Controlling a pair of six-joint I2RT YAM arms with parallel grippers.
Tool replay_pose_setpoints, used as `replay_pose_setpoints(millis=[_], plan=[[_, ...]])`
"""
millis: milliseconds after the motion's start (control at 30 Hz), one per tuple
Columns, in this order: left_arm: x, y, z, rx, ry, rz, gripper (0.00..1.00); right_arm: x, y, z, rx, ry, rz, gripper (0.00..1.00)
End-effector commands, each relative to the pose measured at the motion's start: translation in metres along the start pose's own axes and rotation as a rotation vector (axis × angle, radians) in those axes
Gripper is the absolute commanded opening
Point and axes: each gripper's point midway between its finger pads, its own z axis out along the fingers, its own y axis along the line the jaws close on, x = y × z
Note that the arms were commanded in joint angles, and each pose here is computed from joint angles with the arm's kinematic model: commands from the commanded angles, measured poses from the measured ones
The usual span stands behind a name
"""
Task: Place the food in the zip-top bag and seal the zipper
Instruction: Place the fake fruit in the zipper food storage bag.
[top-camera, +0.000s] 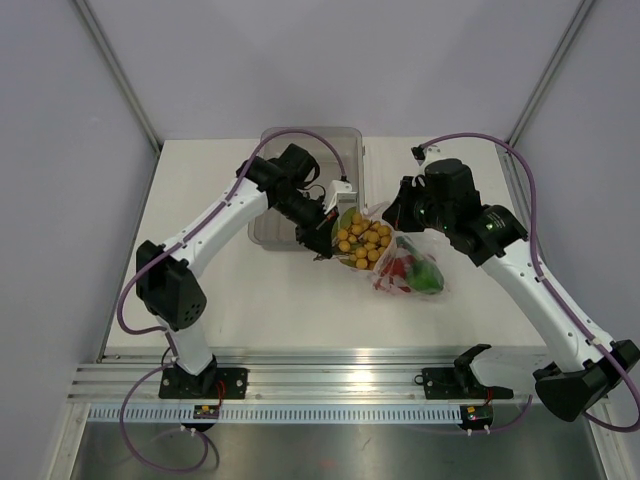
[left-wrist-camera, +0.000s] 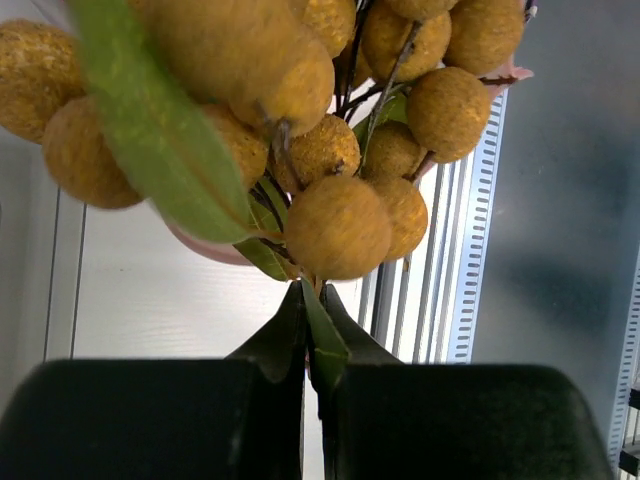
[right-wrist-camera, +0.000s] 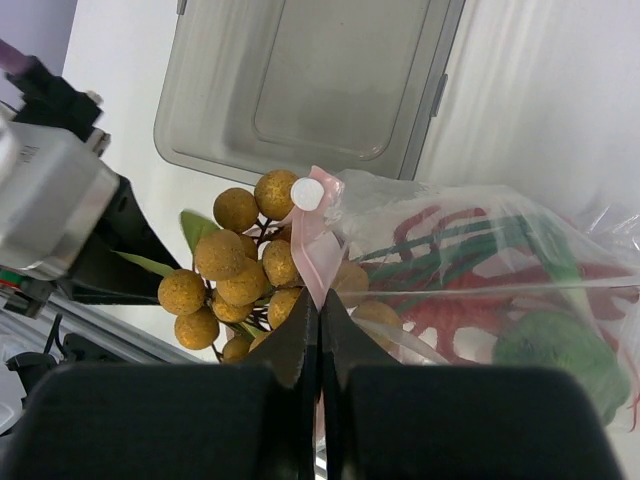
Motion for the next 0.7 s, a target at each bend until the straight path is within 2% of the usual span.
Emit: replay_pose_setpoints(millis=[0, 133, 233, 433, 667], plan=[[-0.010, -0.004, 0.002, -0.003, -0.002, 0.029, 0.00, -0.024, 0.016, -0.012, -0.071, -0.087, -0.022, 0.00], [-0.005, 0.007, 0.005, -0.061, 0.033, -0.005, 0.00, -0.026, 0.018, -0.013, -0.076, -0.093, -0.023, 0.00], [-0.013, 0.008, 0.003, -0.081, 0.013, -0.016, 0.00, -0.025, 0.022, -0.013, -0.099, -0.084, -0.021, 0.00], [-0.023, 0.010, 0.008, -0.144, 0.052, -0.024, 0.00, -0.022, 0.036, -0.005, -0.168, -0.049, 0.001, 0.00], [-0.009, 0.035, 0.009, -0.288, 0.124, -0.089, 0.00, -0.027, 0.035, -0.008, -0.153, -0.073, 0.019, 0.00]])
